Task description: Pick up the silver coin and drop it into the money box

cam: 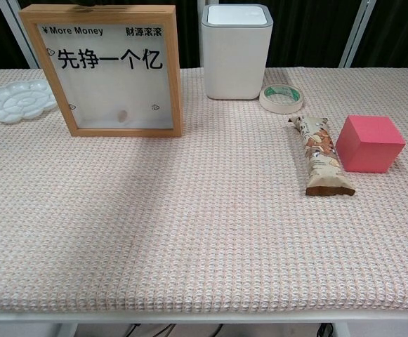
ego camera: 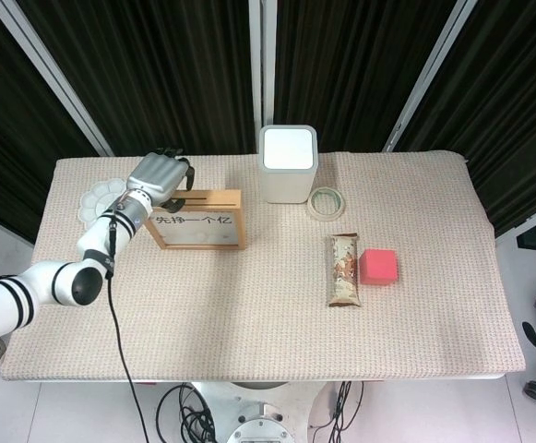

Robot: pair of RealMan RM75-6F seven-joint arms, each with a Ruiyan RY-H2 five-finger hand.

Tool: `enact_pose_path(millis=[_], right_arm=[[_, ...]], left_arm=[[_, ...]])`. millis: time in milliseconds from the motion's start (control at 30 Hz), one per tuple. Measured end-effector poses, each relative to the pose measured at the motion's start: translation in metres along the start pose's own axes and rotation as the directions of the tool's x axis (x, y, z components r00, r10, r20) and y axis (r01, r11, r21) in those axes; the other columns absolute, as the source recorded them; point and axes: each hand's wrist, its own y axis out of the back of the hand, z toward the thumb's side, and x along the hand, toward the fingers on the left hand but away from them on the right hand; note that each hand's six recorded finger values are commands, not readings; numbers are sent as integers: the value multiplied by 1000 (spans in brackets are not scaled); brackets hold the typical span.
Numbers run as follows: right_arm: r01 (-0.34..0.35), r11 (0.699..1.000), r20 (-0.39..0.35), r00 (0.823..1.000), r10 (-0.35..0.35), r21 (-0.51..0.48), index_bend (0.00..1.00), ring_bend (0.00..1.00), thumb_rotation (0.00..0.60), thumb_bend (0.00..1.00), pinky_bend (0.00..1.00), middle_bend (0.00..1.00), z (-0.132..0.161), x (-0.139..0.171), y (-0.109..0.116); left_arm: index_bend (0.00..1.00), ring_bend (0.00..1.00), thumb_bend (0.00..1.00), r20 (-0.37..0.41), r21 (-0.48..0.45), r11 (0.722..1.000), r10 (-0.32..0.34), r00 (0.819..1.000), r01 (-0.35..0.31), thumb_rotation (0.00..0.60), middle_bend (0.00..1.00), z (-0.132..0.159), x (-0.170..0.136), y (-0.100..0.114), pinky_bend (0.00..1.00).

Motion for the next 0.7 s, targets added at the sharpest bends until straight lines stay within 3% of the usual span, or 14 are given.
enact_pose_path(millis=[233, 433, 533, 700], right_arm=[[0, 1000, 1, 1000, 0, 4, 0, 0, 600, 214, 0, 0, 0, -1, 1], [9, 1000, -5, 1000, -9, 4, 0, 0, 600, 213, 0, 0, 2, -2, 6], [9, 1000, -5, 1000, -9, 1, 0, 0, 600, 213, 0, 0, 2, -2, 6], [2, 1000, -17, 1000, -2, 4, 0, 0, 600, 212, 0, 0, 5, -2, 3]], left_arm=[[252, 0, 376, 8, -34, 999, 41, 999, -41, 600, 210, 1, -6, 10, 0], [248, 0, 326, 18, -94, 982, 167, 986, -165, 600, 207, 0, -30, 30, 0], [241, 0, 278, 15, -95, 962, 257, 966, -254, 600, 199, -7, -53, 35, 0], [232, 0, 242, 7, -3, 899, 437, 899, -437, 600, 184, -32, -110, 32, 0]])
